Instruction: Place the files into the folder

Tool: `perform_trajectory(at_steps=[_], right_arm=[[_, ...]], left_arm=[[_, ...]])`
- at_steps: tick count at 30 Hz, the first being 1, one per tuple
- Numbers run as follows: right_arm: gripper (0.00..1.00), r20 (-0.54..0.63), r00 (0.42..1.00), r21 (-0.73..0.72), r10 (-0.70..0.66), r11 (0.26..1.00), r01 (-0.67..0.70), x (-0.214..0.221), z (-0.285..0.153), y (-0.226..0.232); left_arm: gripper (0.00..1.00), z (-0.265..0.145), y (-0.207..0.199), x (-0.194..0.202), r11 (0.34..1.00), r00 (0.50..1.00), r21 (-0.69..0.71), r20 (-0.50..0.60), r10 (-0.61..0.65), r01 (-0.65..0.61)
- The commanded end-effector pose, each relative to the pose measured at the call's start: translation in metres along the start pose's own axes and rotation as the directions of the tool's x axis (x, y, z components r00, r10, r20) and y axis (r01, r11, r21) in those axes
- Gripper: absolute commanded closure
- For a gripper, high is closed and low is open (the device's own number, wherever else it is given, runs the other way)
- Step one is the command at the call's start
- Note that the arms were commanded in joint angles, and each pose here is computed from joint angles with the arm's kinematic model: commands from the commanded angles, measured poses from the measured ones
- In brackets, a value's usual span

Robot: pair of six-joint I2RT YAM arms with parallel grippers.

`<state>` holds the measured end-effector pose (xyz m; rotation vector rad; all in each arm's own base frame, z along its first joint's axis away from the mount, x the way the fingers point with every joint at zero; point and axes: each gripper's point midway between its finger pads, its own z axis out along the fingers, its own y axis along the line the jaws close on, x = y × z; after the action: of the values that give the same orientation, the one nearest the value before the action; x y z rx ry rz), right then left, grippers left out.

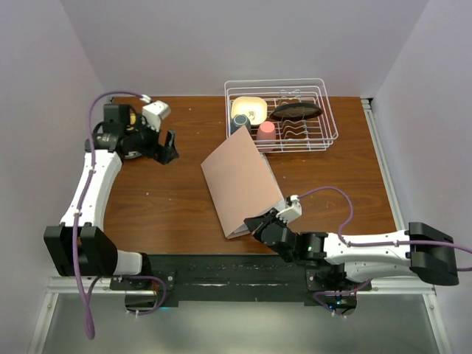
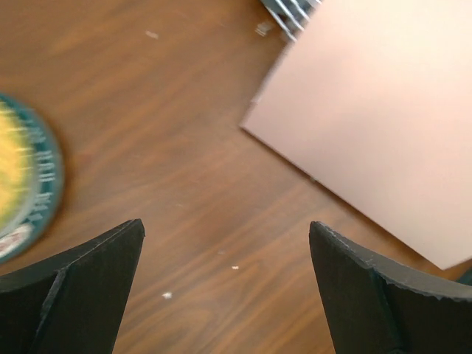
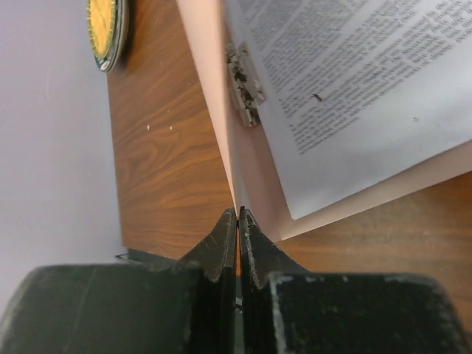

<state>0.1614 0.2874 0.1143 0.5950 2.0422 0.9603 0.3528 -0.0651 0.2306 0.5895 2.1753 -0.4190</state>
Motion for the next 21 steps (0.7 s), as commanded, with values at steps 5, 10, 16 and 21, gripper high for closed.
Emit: perform_trajectory(at_steps=[5, 10, 16, 21], right_arm=[[1.00, -0.051, 0.977, 0.025, 0.206, 0.978, -0.205, 0.017, 0.006, 0.017], [1.00, -0.089, 0.981, 0.049, 0.170, 0.985, -0.166, 0.031, 0.010, 0.017], [1.00, -0.072, 0.987, 0.065, 0.147, 0.988, -0.142, 0.030, 0.005, 0.007], [1.00, -0.053, 0.990, 0.079, 0.129, 0.989, -0.124, 0.025, 0.004, -0.001]], left_arm=[[0.00, 0.070, -0.050, 0.045, 0.983, 0.985, 0.177, -0.155, 0.076, -0.048], [0.00, 0.098, -0.059, 0.079, 0.984, 0.964, 0.170, -0.247, 0.099, -0.058], [0.00, 0.117, -0.064, 0.123, 0.983, 0.913, 0.170, -0.387, 0.129, -0.067], [0.00, 0.122, -0.068, 0.145, 0.983, 0.876, 0.180, -0.465, 0.127, -0.047]])
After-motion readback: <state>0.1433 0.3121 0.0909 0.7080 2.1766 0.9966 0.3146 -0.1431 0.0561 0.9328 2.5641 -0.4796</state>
